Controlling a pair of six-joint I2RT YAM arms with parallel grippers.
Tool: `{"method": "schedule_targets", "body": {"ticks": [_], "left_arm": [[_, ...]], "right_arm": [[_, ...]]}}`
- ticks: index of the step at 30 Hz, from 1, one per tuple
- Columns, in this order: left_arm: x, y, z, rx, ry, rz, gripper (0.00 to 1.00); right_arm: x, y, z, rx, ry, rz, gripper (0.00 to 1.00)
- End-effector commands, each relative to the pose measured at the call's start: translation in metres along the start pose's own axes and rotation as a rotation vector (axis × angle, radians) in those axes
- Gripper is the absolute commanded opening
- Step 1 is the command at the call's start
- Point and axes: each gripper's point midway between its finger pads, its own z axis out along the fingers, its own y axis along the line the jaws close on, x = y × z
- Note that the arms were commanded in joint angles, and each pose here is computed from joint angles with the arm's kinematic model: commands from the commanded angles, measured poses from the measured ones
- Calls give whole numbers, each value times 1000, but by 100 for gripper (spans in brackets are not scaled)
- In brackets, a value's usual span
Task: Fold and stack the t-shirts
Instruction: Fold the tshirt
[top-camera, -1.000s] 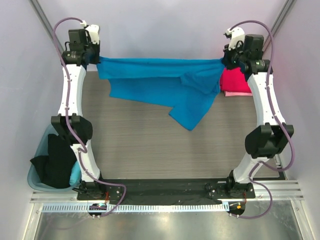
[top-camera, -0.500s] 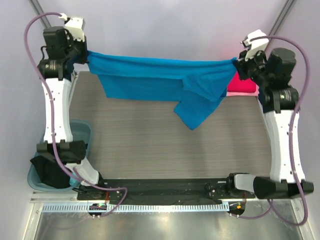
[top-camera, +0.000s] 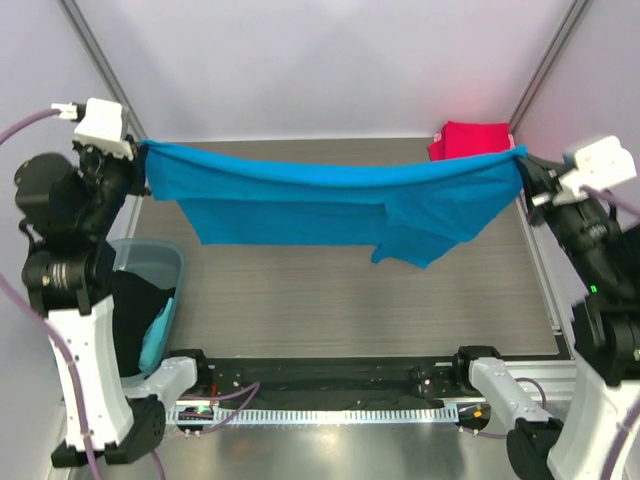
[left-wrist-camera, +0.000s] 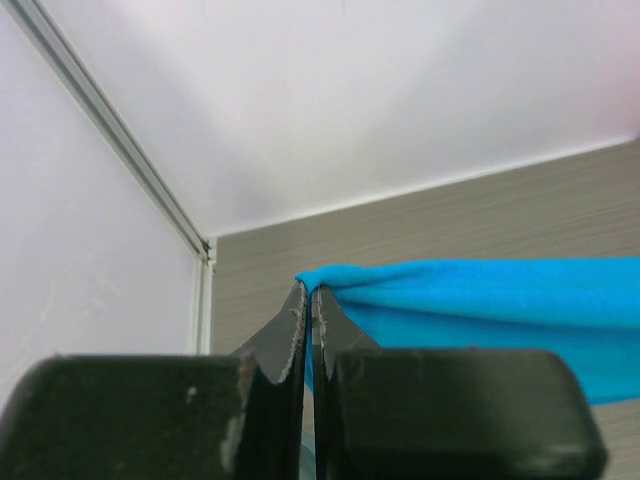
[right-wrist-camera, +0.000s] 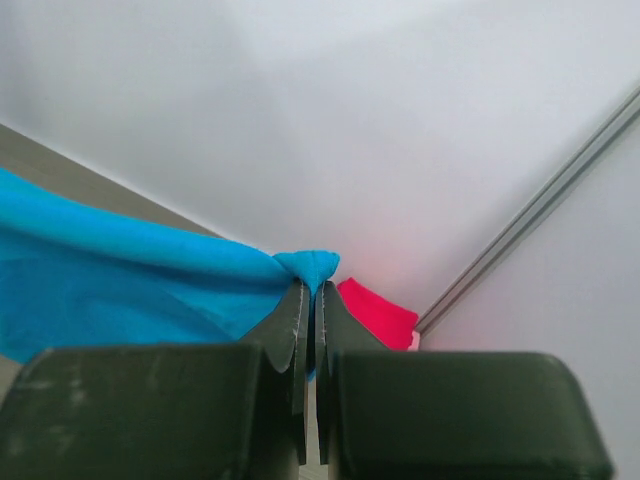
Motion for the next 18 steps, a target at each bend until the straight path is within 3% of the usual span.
{"method": "schedule_targets", "body": {"ticks": [1,5,8,14,18], "left_arm": [[-25,5,-27,-44,-112,41,0],[-30,6,-51,-75,-150,72,0],[-14,8,-43,-79,-87,84,0],[33,1,-8,4,96,82,0],[90,-10,23,73,251,48,0]], "right_arm": [[-28,3,-45,27,-60,-52,1],[-38,9,-78,51,-102,-84,1],[-29,7,-72,62,-81,-72,1],[10,9,-17,-7,7,-23,1],[57,18,27,-74,97,34,1]]}}
